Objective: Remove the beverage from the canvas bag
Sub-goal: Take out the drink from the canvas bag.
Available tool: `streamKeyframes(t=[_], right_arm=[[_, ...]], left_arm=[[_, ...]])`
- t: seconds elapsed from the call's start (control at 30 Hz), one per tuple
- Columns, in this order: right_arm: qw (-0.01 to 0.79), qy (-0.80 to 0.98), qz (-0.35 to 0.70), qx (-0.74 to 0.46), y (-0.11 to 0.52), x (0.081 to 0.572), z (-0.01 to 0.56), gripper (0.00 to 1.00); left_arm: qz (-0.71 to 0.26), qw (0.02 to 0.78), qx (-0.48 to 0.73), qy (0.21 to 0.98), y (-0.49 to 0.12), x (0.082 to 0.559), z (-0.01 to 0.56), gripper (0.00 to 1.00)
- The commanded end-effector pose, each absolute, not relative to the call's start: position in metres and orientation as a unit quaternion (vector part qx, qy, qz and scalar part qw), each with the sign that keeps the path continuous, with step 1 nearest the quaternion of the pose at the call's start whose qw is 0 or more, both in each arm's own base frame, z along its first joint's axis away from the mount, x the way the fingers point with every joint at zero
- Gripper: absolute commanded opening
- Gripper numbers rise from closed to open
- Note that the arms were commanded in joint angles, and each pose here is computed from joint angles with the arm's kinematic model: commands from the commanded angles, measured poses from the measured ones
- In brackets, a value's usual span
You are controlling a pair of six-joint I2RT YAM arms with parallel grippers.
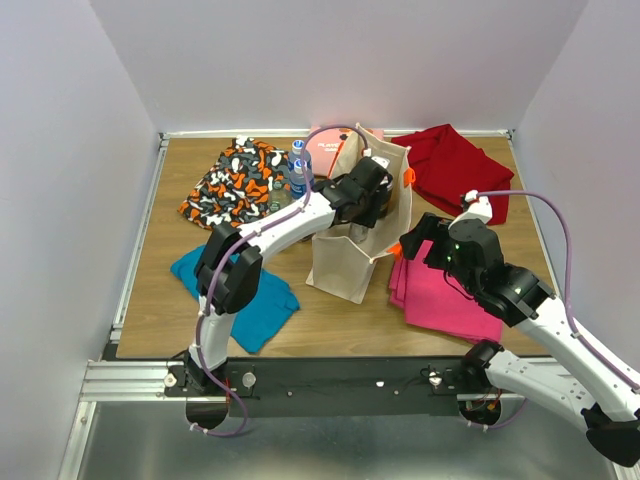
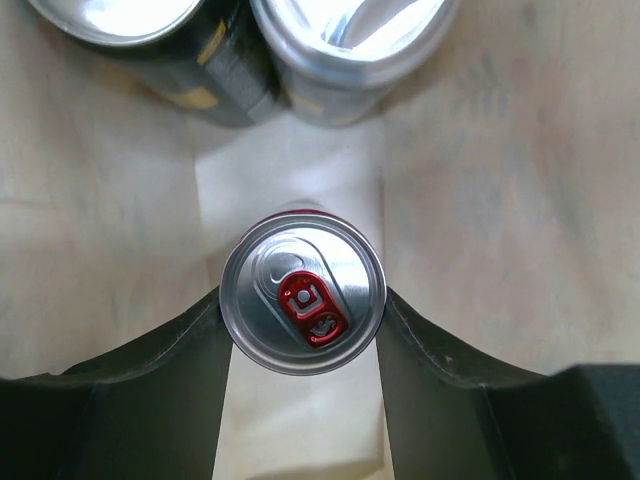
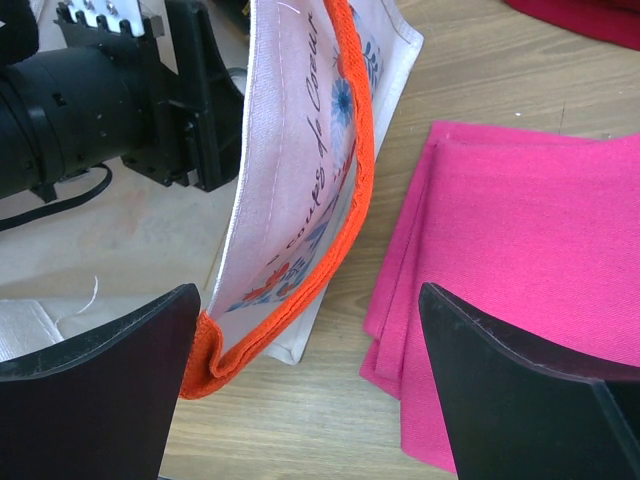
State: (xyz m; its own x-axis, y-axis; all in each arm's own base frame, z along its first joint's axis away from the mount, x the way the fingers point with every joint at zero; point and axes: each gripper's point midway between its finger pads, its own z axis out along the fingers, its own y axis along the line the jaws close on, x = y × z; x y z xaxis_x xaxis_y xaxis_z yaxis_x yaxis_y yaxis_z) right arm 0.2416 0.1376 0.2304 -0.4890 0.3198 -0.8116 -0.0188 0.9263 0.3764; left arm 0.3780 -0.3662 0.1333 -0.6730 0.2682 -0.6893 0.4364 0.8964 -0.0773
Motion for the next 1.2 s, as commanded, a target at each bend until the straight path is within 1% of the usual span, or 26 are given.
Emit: streamKeyframes(t=[0.0, 0.2, 0.4, 1.17], right_arm=[[0.496, 0.851, 0.150, 0.085, 0.132, 0.243, 0.223, 0.99], [0.496, 0.852, 0.147, 0.078, 0.135, 0.246, 0.227, 0.98], [0.507, 0.845, 0.153, 0.074, 0.133, 0.244, 0.234, 0.99], [0.499, 0.848, 0.167, 0.067, 0.134, 0.236, 0.232, 0.99]], left_arm=[[-0.149, 0.411, 0.212, 0.874, -0.366, 0.372, 0.221, 0.00], [-0.185, 0.441, 0.231, 0.848, -0.365, 0.360, 0.278, 0.00], [-0.202, 0.459, 0.235, 0.833, -0.361, 0.352, 0.317, 0.00], [-0.224, 0.494, 0.238, 0.806, -0.329, 0.320, 0.384, 0.00]])
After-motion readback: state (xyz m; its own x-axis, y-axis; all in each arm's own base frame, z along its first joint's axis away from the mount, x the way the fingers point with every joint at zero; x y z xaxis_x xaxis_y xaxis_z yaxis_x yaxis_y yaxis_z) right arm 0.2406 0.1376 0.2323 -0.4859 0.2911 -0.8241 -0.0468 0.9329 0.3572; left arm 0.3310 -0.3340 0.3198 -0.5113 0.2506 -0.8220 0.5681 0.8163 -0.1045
